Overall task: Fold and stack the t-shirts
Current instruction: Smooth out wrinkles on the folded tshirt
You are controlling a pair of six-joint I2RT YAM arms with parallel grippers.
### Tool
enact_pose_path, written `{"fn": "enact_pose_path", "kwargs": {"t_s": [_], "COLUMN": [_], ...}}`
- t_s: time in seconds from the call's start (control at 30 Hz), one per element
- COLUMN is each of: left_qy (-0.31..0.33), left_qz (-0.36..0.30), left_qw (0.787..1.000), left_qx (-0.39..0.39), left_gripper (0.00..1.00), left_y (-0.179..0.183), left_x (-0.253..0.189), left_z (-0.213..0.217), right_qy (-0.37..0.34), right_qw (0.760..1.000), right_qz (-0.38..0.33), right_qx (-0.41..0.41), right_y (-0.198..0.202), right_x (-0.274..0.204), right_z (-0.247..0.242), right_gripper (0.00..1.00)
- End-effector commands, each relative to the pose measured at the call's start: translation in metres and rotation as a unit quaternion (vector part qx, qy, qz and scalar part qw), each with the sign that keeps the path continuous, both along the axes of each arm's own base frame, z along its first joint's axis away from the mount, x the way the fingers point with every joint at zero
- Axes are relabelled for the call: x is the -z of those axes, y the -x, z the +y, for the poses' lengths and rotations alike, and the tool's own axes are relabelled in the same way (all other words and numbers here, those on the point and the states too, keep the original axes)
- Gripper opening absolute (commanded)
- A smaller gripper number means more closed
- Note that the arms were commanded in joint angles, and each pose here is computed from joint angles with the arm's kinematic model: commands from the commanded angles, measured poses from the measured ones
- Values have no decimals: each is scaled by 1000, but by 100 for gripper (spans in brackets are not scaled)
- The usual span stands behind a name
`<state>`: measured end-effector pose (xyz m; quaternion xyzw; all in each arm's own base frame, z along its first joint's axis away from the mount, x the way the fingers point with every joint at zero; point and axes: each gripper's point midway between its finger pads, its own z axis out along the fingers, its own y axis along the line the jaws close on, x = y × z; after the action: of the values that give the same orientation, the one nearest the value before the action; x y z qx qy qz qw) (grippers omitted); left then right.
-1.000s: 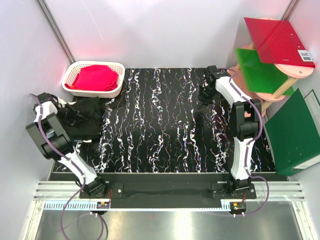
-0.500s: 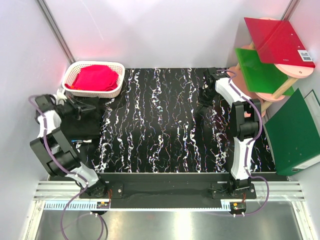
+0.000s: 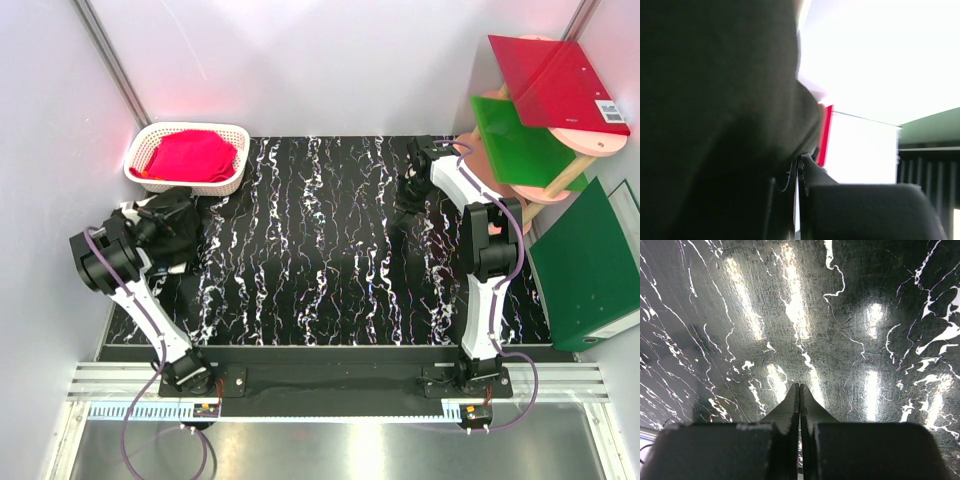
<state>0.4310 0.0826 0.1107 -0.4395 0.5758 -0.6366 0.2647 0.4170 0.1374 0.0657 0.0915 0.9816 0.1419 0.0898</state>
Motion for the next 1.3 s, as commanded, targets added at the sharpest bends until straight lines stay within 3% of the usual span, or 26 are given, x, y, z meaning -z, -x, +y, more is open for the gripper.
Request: {"fn": "enact_pose_path", "kwargs": {"t_s": [0.0,0.1,0.13,0.3,0.33,0.37,0.4,0.43,0.47,0.53,0.8,1.0,1.13,1.23,1.27], "left_qy": [83,85,90,-11,1,-72,-104,-107,-203,-234,-249,-288,-350,-400,-434], "left_qz": [-82,-60,-26,39,95,94,118,186,199,223,112,63,115,172,197], "left_qw": [991,992,994,998,994,992,986,976,958,946,962,954,927,895,874], "left_qx": [-58,-66,-64,-44,-52,-52,-51,-41,-37,-29,29,50,72,98,96], "left_gripper": [0,0,0,0,0,0,0,0,0,0,0,0,0,0,0], "left_y": [-22,-25,-25,-9,2,8,14,27,35,42,32,50,63,70,72], "left_x": [-40,-35,-30,-7,-4,5,10,4,14,1,-45,-69,-52,-33,-24], "left_z": [28,31,31,22,26,30,36,41,54,63,44,16,15,23,33], "right_qy": [0,8,11,10,9,9,9,9,8,4,-9,-8,-8,-10,-9], "right_qw": [1000,1000,999,999,999,999,999,999,999,999,999,999,999,999,999], "right_qz": [-23,-27,-27,-25,-28,-28,-26,-29,-29,-27,-21,-24,-27,-26,-28], "right_qx": [8,13,15,21,22,25,25,25,26,26,26,26,24,22,22], "right_y": [-12,-14,-14,-18,-20,-20,-21,-23,-24,-25,-28,-25,-25,-26,-26], "right_x": [-9,-10,-10,-7,-9,-8,-7,-8,-8,-6,-2,-6,-7,-7,-7], "right_z": [-1,-5,-6,-5,-5,-5,-5,-6,-4,-3,3,2,1,2,2], "right_gripper": [0,0,0,0,0,0,0,0,0,0,0,0,0,0,0]}}
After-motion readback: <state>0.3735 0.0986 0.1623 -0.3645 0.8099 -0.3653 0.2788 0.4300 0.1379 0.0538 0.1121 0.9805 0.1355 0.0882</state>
